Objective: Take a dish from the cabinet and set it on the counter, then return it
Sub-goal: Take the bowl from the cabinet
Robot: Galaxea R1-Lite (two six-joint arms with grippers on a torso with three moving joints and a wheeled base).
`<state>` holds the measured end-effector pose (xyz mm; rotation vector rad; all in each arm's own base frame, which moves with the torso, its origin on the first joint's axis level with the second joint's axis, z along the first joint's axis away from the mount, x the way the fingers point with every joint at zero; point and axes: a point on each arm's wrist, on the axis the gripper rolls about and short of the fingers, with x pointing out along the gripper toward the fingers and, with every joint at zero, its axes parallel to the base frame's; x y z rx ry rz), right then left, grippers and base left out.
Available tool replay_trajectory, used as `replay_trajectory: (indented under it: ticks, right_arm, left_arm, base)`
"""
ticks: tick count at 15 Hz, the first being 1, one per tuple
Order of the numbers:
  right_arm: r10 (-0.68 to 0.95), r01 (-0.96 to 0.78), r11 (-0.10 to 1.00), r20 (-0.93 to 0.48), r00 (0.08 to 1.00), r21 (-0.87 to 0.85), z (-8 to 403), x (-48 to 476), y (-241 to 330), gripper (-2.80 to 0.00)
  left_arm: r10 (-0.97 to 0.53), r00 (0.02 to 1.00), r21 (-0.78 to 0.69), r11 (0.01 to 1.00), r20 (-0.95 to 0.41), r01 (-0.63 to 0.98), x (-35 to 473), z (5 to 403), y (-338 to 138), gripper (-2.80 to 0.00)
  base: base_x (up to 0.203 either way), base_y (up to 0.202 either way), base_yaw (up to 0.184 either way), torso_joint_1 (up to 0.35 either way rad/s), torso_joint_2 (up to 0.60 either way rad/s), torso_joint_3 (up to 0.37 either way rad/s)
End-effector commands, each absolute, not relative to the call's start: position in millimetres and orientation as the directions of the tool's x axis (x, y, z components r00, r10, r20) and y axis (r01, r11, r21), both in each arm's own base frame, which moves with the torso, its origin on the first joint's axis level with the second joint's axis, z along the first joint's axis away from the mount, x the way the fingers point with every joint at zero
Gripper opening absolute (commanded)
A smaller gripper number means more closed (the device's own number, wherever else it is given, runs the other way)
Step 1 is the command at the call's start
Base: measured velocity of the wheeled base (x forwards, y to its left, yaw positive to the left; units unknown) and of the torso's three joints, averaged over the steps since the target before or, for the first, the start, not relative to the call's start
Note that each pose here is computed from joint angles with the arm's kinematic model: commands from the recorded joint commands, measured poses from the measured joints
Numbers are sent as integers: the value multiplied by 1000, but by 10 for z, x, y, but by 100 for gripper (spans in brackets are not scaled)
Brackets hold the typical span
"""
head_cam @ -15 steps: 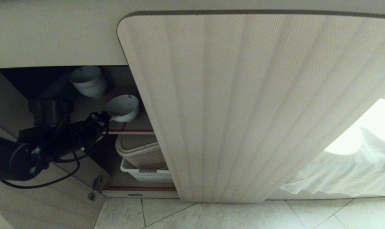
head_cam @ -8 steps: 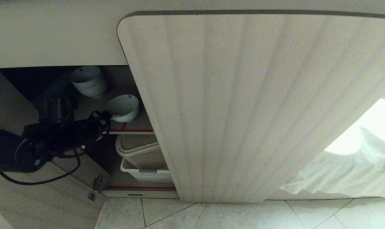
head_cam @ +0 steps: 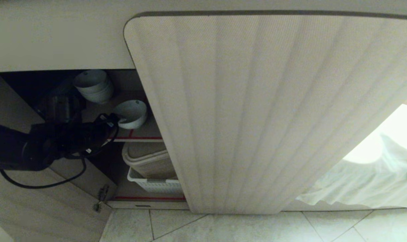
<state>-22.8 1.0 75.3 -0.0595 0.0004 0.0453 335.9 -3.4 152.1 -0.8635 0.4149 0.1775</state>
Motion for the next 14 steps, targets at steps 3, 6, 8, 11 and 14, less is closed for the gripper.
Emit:
replay_trajectory:
  ticks: [3,6,8,11,14]
  right_arm:
    - [46,-47,997,-2,999,-60,753,-228,10,-280]
    - [45,-45,997,-2,999,-60,753,-228,10,-280]
    - [46,-46,997,-2,999,-60,753,-228,10,-280]
    - [46,-46,997,-2,999,-60,753,-228,10,-280]
    - [47,-47,997,-2,999,-60,753,-228,10,-280]
  left_arm:
    - [1,904,-696,638,-428,-330,3397,1486,-34,0]
    - [4,903,-695,638,-429,-333,3417,1477,-34,0]
    - [3,900,-692,639,-435,-337,3426,1454,-39,0]
    - [3,901,-693,639,-433,-335,3444,1452,-44,0]
    - [4,905,-694,639,-426,-330,3453,1460,-49,0]
  base:
    - [0,0,0,0,0,0]
    - [0,0,0,0,0,0]
    - [0,0,0,0,0,0]
    - [0,0,0,0,0,0]
    - [0,0,0,0,0,0]
